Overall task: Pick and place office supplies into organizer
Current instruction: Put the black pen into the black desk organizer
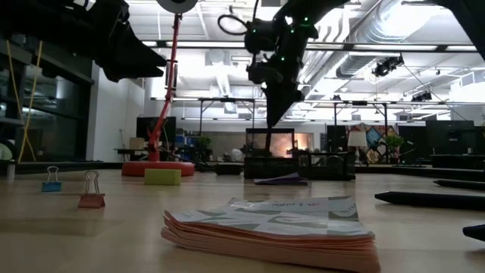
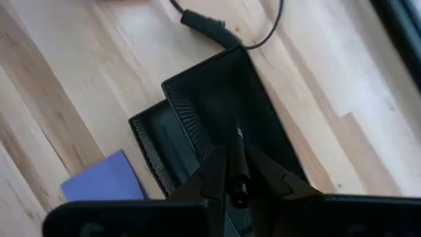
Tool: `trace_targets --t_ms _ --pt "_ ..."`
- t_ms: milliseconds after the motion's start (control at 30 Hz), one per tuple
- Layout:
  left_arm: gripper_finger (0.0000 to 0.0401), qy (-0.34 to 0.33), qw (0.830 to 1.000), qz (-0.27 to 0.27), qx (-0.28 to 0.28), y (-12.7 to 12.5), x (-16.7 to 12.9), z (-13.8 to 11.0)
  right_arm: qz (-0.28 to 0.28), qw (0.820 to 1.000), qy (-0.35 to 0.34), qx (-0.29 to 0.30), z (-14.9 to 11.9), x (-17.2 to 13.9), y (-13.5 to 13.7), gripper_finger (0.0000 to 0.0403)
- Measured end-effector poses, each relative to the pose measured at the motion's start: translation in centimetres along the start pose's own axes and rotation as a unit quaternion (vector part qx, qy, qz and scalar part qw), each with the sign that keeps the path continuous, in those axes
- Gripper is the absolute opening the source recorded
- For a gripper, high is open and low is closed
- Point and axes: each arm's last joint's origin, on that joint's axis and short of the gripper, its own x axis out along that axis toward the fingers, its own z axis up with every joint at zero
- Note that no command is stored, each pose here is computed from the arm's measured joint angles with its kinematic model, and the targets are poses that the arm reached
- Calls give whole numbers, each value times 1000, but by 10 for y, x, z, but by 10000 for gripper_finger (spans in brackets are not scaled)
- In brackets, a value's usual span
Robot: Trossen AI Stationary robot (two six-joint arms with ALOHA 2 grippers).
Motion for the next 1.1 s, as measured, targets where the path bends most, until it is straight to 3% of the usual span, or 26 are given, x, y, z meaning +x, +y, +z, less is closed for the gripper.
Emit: trace_targets --t_ms 367,567,867,1100 --pt "233 0 1000 0 0 0 0 0 -8 1000 -14 -16 4 4 -1 87" --pt "233 4 1000 0 2 0 0 -1 -11 1000 -6 -21 1 1 -1 96" --pt "233 7 1000 1 4 0 0 -1 -40 995 -66 -59 -4 -39 19 92" --pt "233 13 1000 2 6 0 0 -3 -68 991 -91 -65 -32 -90 51 92"
